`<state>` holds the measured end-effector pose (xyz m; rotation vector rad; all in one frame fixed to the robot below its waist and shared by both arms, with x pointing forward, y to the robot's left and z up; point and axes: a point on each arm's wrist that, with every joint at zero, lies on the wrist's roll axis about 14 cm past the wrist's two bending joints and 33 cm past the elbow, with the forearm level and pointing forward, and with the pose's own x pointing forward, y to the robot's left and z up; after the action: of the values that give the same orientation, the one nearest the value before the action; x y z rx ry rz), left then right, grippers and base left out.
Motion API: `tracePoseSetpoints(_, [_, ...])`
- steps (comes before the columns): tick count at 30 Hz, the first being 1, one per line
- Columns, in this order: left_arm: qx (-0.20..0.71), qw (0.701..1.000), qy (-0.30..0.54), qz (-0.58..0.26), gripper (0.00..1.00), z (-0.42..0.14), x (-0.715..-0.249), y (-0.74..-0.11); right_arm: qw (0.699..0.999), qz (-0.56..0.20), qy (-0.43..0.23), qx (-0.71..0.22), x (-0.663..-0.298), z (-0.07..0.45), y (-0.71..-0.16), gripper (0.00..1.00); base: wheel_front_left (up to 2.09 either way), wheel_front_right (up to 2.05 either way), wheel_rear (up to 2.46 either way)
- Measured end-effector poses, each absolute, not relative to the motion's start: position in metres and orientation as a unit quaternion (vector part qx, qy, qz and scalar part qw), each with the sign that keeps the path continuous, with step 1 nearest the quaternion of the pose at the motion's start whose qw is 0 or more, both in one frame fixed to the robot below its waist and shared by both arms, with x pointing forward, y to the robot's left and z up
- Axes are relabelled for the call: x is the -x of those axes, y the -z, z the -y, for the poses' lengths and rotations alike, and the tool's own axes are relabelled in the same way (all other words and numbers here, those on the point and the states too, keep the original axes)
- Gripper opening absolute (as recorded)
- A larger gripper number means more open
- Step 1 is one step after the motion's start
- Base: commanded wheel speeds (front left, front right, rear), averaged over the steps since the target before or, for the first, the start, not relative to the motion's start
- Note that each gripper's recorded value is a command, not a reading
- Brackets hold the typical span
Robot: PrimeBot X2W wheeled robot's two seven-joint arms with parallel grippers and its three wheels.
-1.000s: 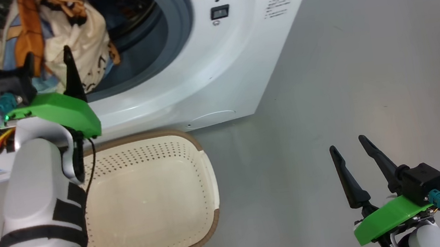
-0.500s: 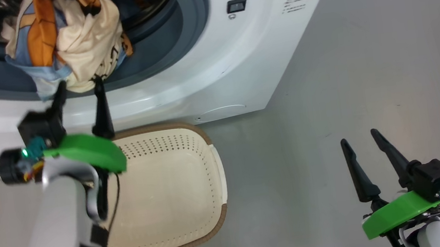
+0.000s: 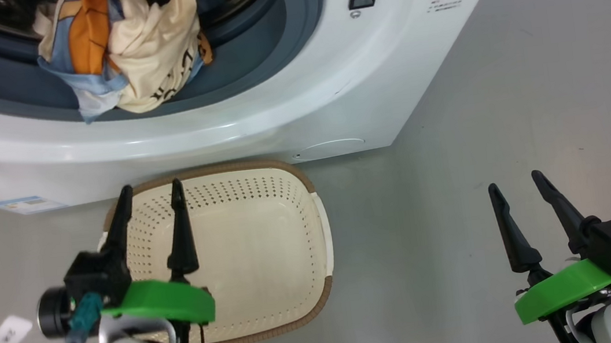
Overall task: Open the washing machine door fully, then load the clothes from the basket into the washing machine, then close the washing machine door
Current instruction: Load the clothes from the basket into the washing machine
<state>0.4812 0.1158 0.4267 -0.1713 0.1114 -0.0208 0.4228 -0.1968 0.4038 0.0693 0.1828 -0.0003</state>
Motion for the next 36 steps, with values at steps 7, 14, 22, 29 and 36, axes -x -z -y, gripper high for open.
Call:
tracePoseSetpoints(7, [0.082, 0.995, -0.010, -0.057, 1.00, -0.130, -0.460, -0.435, 0.996, -0.087, -0.002, -0.030, -0.426, 0.196, -0.406, 1.00, 0.00, 0.00, 0.00])
tracePoseSetpoints(14, [0.083, 0.995, -0.022, -0.055, 1.00, -0.138, -0.451, -0.445, 0.996, -0.083, -0.006, -0.028, -0.428, 0.194, -0.409, 1.00, 0.00, 0.00, 0.00])
tracePoseSetpoints(22, [0.077, 0.995, -0.020, -0.064, 1.00, -0.139, -0.453, -0.442, 0.996, -0.088, -0.005, -0.027, -0.427, 0.194, -0.405, 1.00, 0.00, 0.00, 0.00])
tracePoseSetpoints(29, [0.076, 0.994, -0.002, -0.078, 1.00, -0.128, -0.466, -0.430, 0.995, -0.094, 0.003, -0.025, -0.423, 0.200, -0.402, 1.00, 0.00, 0.00, 0.00])
tracePoseSetpoints(36, [0.064, 0.995, 0.023, -0.077, 1.00, -0.114, -0.506, -0.432, 0.995, -0.100, 0.008, -0.027, -0.418, 0.203, -0.400, 1.00, 0.00, 0.00, 0.00])
